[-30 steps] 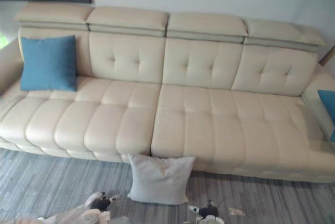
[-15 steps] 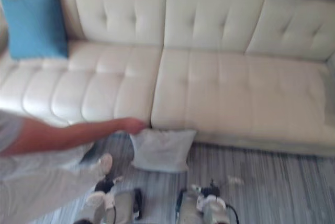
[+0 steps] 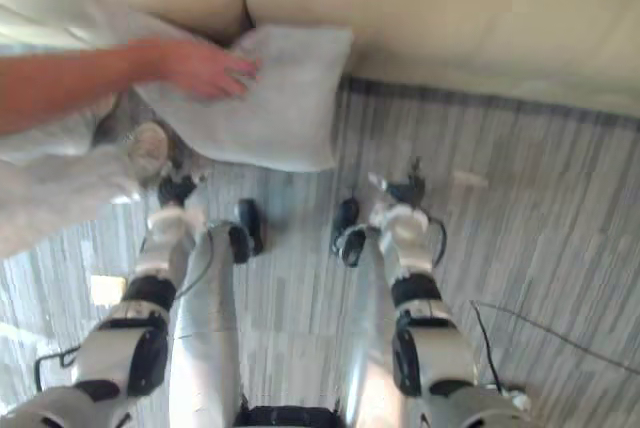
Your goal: Pick up cushions and gather them together orderly.
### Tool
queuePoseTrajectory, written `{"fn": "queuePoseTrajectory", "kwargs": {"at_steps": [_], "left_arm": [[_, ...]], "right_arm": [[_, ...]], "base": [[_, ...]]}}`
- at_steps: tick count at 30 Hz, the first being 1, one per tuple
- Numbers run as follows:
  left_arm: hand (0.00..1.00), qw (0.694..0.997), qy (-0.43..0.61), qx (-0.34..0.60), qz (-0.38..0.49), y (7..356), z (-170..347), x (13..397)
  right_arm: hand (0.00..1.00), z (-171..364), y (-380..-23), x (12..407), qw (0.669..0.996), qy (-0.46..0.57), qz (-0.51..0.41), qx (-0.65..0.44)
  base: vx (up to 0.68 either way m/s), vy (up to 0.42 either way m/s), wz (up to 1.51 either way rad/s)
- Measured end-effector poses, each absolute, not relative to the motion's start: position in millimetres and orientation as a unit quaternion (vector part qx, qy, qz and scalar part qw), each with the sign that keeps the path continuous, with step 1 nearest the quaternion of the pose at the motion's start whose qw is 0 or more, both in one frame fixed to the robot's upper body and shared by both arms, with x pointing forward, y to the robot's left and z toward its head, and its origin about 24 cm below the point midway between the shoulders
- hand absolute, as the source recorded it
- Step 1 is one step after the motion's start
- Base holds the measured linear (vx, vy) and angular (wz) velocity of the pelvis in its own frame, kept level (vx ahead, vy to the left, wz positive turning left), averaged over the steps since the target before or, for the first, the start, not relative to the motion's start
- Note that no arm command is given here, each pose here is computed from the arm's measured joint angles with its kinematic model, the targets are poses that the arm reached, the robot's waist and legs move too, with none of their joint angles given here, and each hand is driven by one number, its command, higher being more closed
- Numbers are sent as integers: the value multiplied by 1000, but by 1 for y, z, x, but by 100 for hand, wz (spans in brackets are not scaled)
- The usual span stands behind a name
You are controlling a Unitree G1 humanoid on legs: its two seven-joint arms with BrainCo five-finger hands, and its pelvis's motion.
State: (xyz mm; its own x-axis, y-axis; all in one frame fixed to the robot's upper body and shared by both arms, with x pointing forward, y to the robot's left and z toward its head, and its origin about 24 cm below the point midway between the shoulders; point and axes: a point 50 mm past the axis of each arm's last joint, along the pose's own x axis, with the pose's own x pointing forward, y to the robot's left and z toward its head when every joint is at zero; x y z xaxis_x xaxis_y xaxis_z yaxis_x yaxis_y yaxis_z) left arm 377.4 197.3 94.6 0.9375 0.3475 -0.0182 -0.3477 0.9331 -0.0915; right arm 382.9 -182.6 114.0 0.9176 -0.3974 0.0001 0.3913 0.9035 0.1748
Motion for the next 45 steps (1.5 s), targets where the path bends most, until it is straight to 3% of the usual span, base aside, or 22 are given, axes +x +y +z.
{"fn": "queuePoseTrajectory", "kwargs": {"at_steps": [8, 16, 27, 36, 45], "left_arm": [[0, 987, -8, -45, 157, 178, 96, 377], [0, 989, 55, -17, 138, 165, 48, 353], [0, 967, 227, -4, 119, 159, -59, 267], [0, 913, 393, 35, 104, 165, -129, 175], [0, 892, 442, 34, 90, 160, -145, 145]], "right_arm": [[0, 106, -173, 380, 975, -6, -203, 92], [0, 48, -171, 350, 974, 64, -203, 78], [0, -69, -187, 244, 943, 245, -219, 52], [0, -133, -179, 143, 885, 400, -231, 67], [0, -144, -182, 122, 868, 435, -229, 69]], "base": [[-107, -50, 8], [-32, -71, 8], [92, -12, 7], [155, 14, 3], [94, 40, 5]]}}
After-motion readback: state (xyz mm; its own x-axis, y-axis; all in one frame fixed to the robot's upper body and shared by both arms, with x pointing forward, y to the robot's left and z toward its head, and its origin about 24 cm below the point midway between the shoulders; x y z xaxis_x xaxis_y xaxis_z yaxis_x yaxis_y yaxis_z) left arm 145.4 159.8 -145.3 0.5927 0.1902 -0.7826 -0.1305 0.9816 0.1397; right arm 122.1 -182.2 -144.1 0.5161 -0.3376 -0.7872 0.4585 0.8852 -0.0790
